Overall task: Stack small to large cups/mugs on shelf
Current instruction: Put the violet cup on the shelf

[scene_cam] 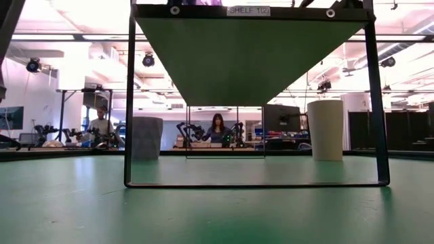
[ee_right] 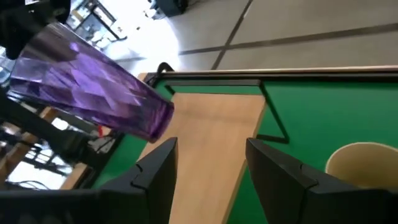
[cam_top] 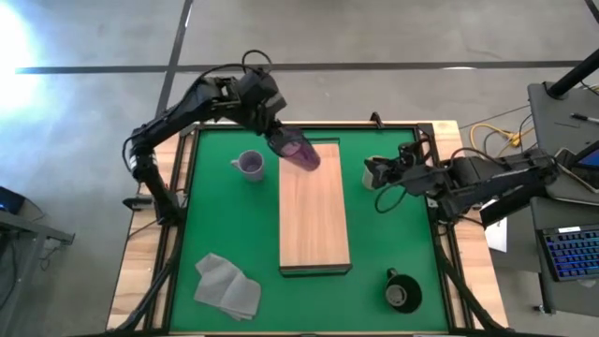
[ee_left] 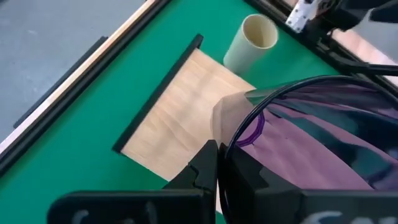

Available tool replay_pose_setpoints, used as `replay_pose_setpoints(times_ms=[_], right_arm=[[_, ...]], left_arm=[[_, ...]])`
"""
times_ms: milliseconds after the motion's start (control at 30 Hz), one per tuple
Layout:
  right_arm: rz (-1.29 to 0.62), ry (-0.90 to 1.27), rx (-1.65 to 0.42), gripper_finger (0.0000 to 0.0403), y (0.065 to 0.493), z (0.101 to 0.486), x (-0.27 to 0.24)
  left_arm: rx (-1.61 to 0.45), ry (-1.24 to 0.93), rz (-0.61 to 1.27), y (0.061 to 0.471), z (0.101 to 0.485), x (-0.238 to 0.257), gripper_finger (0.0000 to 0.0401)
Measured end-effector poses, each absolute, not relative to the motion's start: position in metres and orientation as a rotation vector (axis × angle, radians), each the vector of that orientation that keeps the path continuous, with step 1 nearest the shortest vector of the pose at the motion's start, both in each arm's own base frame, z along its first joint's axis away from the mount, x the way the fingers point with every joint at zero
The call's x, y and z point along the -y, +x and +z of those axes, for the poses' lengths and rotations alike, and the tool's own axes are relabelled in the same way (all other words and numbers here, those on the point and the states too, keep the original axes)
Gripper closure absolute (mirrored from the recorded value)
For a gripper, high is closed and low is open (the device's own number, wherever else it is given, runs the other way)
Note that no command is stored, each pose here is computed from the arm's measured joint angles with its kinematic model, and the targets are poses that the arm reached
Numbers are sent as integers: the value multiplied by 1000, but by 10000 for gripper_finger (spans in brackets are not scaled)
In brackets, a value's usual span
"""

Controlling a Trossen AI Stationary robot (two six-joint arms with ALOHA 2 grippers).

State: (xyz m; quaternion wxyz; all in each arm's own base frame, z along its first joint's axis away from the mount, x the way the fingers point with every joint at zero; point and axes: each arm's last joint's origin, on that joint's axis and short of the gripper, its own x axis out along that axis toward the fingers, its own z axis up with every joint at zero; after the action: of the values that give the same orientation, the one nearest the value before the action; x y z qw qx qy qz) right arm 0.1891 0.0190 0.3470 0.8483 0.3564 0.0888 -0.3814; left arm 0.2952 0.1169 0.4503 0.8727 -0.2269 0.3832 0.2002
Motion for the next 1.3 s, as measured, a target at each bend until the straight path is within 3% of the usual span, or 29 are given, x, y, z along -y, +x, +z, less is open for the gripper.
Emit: replay_pose_setpoints(times_ms=[267, 700, 833, 1033, 1300], right_arm=[[-784, 789, -241, 220, 192, 346, -2], [-719, 768, -338, 227, 218, 334, 5], [-720, 726, -349, 270, 237, 327, 18], [-722, 729, -396, 380, 245, 319, 41], [-594, 782, -369, 395, 259, 319, 60]], left_arm=[[-894, -466, 437, 323, 421, -140, 401], [-870, -467, 444, 320, 427, -145, 401], [-878, -469, 445, 320, 426, -145, 401], [-880, -472, 444, 320, 426, -145, 401], [-880, -474, 443, 320, 426, -145, 401]])
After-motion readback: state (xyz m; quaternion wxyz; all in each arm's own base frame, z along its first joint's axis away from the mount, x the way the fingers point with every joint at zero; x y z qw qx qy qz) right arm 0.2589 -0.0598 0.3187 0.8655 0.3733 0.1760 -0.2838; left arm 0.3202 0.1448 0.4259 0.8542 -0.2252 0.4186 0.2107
